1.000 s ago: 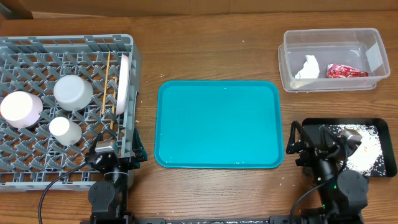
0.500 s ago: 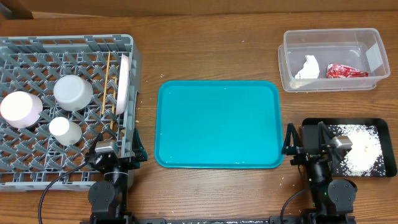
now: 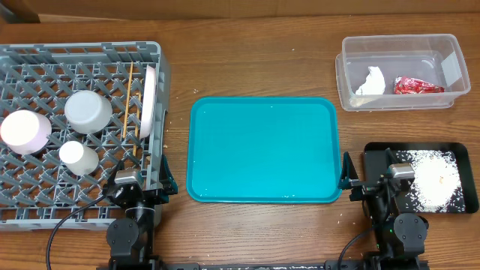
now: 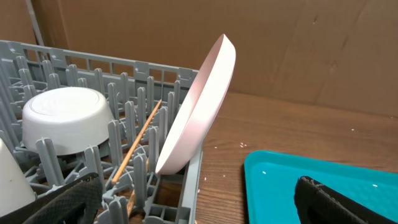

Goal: Sort waste into correct bins and load items into the dishwasher

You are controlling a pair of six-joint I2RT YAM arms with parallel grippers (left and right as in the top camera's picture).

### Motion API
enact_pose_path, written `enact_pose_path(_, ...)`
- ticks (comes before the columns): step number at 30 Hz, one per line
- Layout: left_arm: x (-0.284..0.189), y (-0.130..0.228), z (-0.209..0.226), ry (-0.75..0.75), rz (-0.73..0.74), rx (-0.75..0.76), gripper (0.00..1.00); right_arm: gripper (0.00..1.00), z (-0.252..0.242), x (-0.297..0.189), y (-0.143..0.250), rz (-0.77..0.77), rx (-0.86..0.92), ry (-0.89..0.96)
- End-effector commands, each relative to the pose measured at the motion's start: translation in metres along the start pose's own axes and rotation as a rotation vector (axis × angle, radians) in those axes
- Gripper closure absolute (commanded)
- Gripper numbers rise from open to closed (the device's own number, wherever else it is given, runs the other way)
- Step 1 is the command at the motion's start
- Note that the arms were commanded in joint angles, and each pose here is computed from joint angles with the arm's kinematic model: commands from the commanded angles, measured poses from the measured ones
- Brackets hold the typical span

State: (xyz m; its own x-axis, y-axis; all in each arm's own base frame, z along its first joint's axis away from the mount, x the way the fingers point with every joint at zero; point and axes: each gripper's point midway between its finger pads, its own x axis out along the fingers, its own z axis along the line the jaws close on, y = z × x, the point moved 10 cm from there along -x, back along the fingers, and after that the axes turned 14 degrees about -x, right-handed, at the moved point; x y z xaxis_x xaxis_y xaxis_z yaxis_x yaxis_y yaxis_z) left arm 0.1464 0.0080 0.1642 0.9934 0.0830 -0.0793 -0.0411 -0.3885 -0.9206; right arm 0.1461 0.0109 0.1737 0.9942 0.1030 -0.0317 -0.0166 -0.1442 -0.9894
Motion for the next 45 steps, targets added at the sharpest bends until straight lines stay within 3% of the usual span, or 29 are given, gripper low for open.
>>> enact_pose_path(1,-0.0003,-0.0002,0.0005,0.002,-0.007,0.011,0.00,0.00,-0.0014,-0.0001,0.0022,-0.002,-0.005,0.021)
enact_pose_path(5,-0.0003,-0.0002,0.0005,0.002,-0.007,0.011,0.00,0.00,-0.0013,-0.0001,0.0022,-0.003,0.075,0.020)
enact_pose_path(13,-0.0003,-0.0002,0.0005,0.002,-0.007,0.011,0.00,0.00,-0.0017,-0.0001,0.0022,-0.002,-0.013,0.025)
enact_pose_path(45,-0.0003,-0.0002,0.0005,0.002,-0.007,0.011,0.00,0.01,-0.0017,-0.0001,0.0018,-0.004,-0.012,0.024)
